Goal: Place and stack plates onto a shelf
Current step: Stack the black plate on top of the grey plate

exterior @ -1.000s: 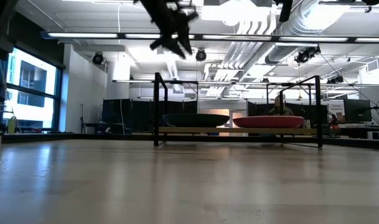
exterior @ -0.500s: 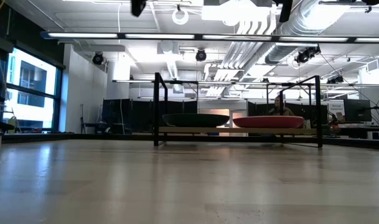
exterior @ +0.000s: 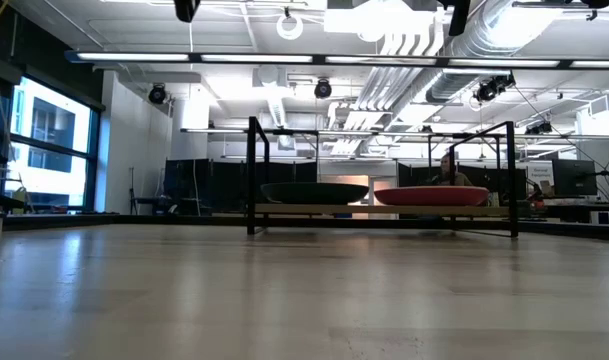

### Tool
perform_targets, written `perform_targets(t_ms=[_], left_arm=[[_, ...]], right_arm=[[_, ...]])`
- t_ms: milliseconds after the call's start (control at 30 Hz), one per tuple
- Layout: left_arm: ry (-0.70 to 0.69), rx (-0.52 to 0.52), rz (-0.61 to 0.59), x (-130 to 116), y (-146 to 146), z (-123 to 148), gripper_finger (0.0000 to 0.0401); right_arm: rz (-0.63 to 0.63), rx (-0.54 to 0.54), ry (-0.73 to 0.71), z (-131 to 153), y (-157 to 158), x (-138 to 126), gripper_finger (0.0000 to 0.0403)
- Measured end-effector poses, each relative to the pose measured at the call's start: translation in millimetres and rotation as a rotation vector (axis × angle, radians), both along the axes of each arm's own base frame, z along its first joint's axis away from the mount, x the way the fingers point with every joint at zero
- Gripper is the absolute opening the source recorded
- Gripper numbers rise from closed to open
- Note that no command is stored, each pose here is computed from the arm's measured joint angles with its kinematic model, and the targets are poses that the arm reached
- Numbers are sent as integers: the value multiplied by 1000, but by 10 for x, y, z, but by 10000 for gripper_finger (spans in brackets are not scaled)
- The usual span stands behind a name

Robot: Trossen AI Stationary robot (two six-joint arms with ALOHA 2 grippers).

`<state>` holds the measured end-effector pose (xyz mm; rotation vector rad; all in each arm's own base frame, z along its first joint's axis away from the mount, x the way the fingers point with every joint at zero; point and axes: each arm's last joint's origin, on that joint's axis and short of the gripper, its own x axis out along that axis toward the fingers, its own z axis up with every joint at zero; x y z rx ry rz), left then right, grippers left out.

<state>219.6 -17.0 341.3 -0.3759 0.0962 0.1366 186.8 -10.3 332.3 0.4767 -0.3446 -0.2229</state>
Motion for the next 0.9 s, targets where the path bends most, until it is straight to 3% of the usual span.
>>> perform_targets(t_ms=[367, 567, 667, 900], left_arm=[[50, -8, -50, -13, -20, 2, 125], [506, -163, -236, -191, -307, -131, 118], [653, -231, -316, -289, -590, -262, 112], [931, -206, -464, -495, -1409, -842, 100]], right_arm=[[30, -9, 7, -7, 9, 6, 156], [41, -10, 18, -18, 12, 13, 156], [41, -11, 29, -28, 12, 15, 156], [47, 16, 79, -81, 12, 29, 156]])
